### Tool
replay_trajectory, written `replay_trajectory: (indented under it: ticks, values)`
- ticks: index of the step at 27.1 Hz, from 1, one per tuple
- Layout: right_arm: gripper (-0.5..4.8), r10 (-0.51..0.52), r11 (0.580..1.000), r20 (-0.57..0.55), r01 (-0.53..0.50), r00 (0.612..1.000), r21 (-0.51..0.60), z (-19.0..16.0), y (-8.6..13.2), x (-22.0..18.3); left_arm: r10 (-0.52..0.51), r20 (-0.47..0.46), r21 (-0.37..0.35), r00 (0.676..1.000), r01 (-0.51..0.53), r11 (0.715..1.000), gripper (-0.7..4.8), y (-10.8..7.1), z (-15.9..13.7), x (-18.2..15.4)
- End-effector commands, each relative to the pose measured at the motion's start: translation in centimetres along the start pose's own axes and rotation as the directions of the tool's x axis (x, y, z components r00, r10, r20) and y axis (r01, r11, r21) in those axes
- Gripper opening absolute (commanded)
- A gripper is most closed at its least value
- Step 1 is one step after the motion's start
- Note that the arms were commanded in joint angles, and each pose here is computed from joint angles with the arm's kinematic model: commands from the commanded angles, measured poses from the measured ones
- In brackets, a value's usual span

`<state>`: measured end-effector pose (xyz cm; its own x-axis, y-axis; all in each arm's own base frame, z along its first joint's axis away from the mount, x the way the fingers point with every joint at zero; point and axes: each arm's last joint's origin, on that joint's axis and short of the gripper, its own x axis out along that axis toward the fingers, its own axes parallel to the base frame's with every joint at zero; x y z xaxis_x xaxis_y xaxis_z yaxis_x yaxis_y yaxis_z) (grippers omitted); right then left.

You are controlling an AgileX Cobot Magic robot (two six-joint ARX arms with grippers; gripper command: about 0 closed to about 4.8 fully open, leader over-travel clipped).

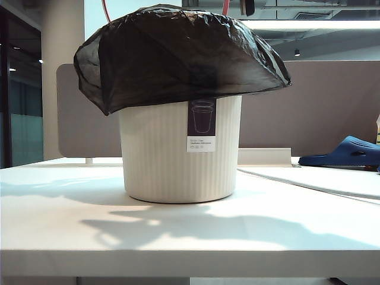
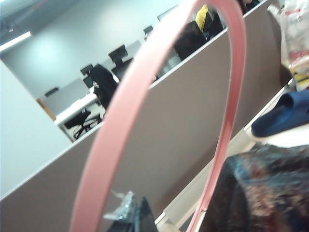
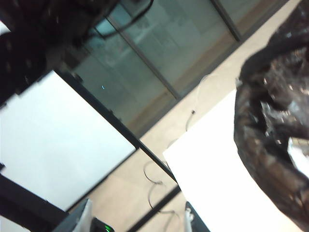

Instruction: Open the ring lid of the trash can, pull out the black garbage bag inside, and place it on the table.

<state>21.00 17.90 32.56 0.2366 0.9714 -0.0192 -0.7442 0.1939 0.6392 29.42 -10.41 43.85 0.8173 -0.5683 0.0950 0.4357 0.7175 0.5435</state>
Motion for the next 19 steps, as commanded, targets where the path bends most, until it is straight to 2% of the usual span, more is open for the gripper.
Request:
replay_trajectory:
  ticks: [1,6,9,12,15,19]
  values:
    - [2.44,-0.019,0.998,-0.011,0.018,1.0,-0.066,0.1,-0.1,-0.3,0.001,0.025,0.005,1.0,-0.001,1.0,-0.06,0.1,0.1,0.3]
    - [2.44,-0.072,0.983,-0.02,0.067,0.997,-0.172,0.8,0.2,-0.3,0.001,0.024,0.007,1.0,-0.001,1.0,-0.06,0.2,-0.1,0.8]
    - [2.44,-0.163,0.948,-0.016,0.152,0.986,-0.279,2.2,0.9,-0.6,-0.003,0.018,0.004,1.0,0.003,1.0,-0.06,0.5,0.1,1.3]
    - [2.44,-0.284,0.881,0.002,0.262,0.959,-0.394,4.0,2.4,-1.0,-0.002,0.021,0.005,1.0,0.001,1.0,-0.06,0.9,0.5,1.8]
    - [2.43,-0.382,0.811,0.063,0.366,0.922,-0.456,5.9,3.9,-1.5,0.005,0.03,0.008,1.0,-0.005,1.0,-0.06,1.3,0.9,2.1]
    - [2.43,-0.45,0.715,0.158,0.461,0.879,-0.525,8.4,6.0,-2.7,0.011,0.041,0.005,0.999,-0.011,1.0,-0.06,1.7,1.3,2.7]
